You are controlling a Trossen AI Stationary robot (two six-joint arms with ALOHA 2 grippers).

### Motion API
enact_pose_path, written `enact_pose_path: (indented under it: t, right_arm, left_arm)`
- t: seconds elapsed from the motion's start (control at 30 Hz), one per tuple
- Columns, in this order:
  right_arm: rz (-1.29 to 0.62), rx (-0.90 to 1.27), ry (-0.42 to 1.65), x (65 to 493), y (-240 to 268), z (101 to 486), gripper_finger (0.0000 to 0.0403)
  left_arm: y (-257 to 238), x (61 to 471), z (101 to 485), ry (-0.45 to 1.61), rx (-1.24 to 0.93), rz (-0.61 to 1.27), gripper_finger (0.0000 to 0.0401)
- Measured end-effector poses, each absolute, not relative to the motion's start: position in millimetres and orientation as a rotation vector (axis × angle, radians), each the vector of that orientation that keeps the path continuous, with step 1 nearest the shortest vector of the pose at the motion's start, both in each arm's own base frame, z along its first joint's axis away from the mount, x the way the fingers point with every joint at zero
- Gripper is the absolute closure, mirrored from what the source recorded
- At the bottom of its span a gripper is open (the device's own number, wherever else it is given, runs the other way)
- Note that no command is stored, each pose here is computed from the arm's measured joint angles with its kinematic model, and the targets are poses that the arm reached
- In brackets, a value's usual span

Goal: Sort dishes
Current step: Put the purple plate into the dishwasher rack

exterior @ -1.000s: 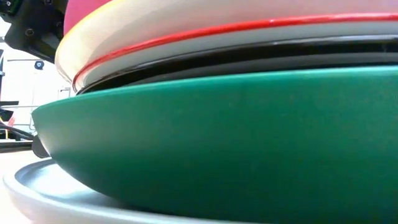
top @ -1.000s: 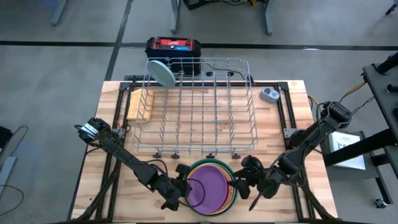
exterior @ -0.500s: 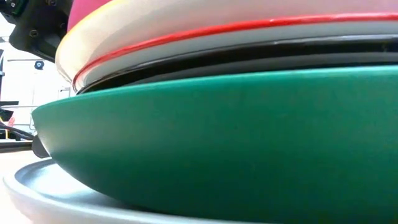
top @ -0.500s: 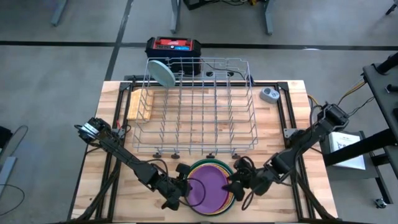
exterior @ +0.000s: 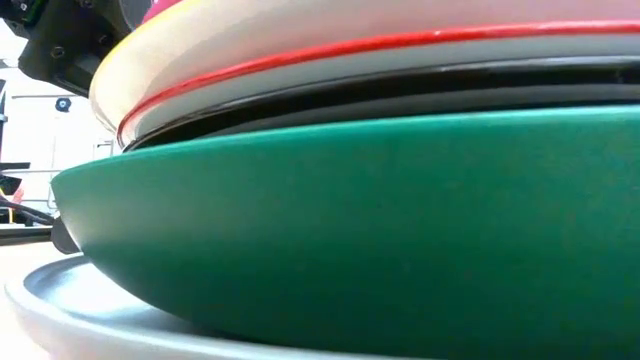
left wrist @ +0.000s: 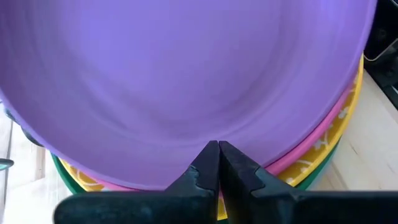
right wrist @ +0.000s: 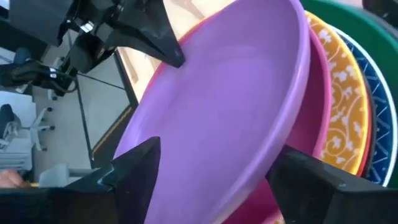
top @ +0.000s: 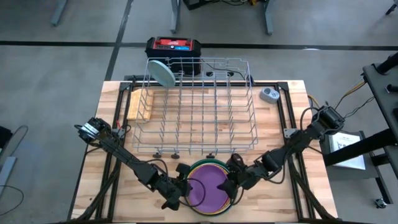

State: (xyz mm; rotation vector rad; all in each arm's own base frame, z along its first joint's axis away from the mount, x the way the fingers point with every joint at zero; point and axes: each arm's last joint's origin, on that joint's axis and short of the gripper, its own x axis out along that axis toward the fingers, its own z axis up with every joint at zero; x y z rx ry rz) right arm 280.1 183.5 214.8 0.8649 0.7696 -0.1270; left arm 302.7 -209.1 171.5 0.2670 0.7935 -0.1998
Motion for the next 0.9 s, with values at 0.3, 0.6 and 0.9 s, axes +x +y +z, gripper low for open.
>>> enact_pose_path:
  t: [0.3, 0.6, 0.9]
  right_arm:
    - [-0.156, 0.819, 0.811, 277, 181, 211, 0.0254]
    - [-0.207, 0.786, 0.827, 274, 178, 208, 0.0362]
    - [-0.196, 0.740, 0.794, 274, 177, 211, 0.0376]
  left_arm:
    - [-210, 303, 173, 0.788, 0.248, -0.193, 0.0401]
    - [-215, 308, 190, 0.806, 0.262, -0.201, 0.0401]
    - [-219, 310, 214, 0.871, 0.301, -0.188, 0.0401]
